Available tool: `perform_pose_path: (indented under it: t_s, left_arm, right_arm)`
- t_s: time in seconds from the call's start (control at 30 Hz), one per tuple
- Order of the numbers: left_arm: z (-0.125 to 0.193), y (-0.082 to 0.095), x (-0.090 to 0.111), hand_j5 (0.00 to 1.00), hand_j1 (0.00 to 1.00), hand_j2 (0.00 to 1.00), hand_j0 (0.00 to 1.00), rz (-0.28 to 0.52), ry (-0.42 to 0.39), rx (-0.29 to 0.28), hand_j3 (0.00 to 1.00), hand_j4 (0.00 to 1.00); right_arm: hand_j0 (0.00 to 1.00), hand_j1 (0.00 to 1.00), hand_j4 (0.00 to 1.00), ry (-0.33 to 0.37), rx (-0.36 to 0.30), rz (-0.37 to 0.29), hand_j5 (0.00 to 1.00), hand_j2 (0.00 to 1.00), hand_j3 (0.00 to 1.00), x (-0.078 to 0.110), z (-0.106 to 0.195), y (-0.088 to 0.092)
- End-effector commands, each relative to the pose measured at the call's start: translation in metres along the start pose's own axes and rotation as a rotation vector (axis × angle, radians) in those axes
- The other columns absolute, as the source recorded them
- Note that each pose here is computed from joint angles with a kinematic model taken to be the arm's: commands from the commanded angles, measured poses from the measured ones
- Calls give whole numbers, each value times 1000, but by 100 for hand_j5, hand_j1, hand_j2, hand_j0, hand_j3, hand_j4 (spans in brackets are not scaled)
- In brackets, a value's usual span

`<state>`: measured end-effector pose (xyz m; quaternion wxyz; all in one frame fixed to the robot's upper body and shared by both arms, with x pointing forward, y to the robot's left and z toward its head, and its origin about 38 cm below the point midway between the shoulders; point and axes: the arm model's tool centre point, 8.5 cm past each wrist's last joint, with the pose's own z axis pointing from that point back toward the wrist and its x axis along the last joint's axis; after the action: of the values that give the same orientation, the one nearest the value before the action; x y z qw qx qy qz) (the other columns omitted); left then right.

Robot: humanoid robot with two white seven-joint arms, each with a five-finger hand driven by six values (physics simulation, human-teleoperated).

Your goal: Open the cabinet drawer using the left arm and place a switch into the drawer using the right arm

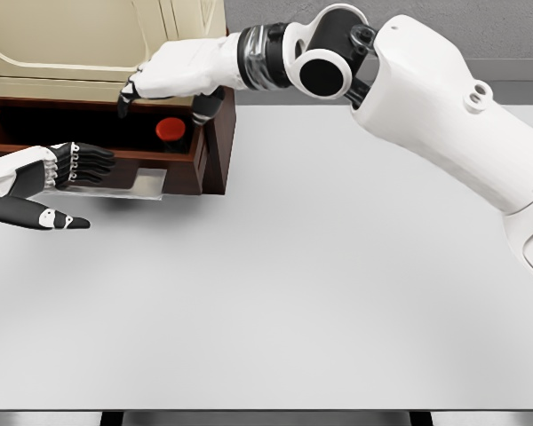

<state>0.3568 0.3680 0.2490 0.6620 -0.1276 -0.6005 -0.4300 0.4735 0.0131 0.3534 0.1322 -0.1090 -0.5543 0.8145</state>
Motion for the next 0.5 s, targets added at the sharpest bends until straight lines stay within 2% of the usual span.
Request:
perform_pose_path:
  t_s: [0.0,0.1,0.13,0.2,0.23,0.27,0.33,0.37,0.4,0.47]
  left_arm:
    - [3,-5,-23,85,85,85,85,-119,106,-27,85,85]
    - [3,-5,-23,85,85,85,85,-120,105,-26,85,85]
    - [2,-5,-23,85,85,85,85,-119,104,-26,85,85]
    - [2,-5,-23,85,85,85,85,-119,104,-26,85,85]
    - [2,-5,-23,85,85,85,85,-119,104,-26,85,85]
    - [2,-5,-23,85,85,85,85,-119,104,-26,85,85]
    - [2,-5,-23,85,85,85,85,-119,104,-26,85,85]
    - [2,-5,-23,85,85,85,85,-119,104,-26,85,85]
    - [2,-5,-23,85,85,85,85,-119,104,-26,85,85]
    - [2,-5,-23,85,85,85,85,-118,102,-27,85,85]
  right_arm:
    - [100,100,100,4,1,7,100,100,100,-2,3,1]
    - [100,100,100,-13,5,36,100,100,100,-9,16,5]
    - [100,100,100,-41,3,58,100,100,100,-6,20,5]
    - [100,100,100,-125,2,122,100,100,100,4,29,8]
    - [100,100,100,-188,1,176,100,100,100,10,40,11]
    - [100,100,100,-258,-16,178,100,100,100,13,57,14]
    - [100,100,100,-244,-49,82,100,100,100,-4,84,19]
    - [100,100,100,-225,-59,15,100,100,100,-17,101,32]
    - [100,100,100,-199,-67,-15,100,100,100,-26,115,38]
    - [100,100,100,-113,-81,-105,100,100,100,-50,155,67]
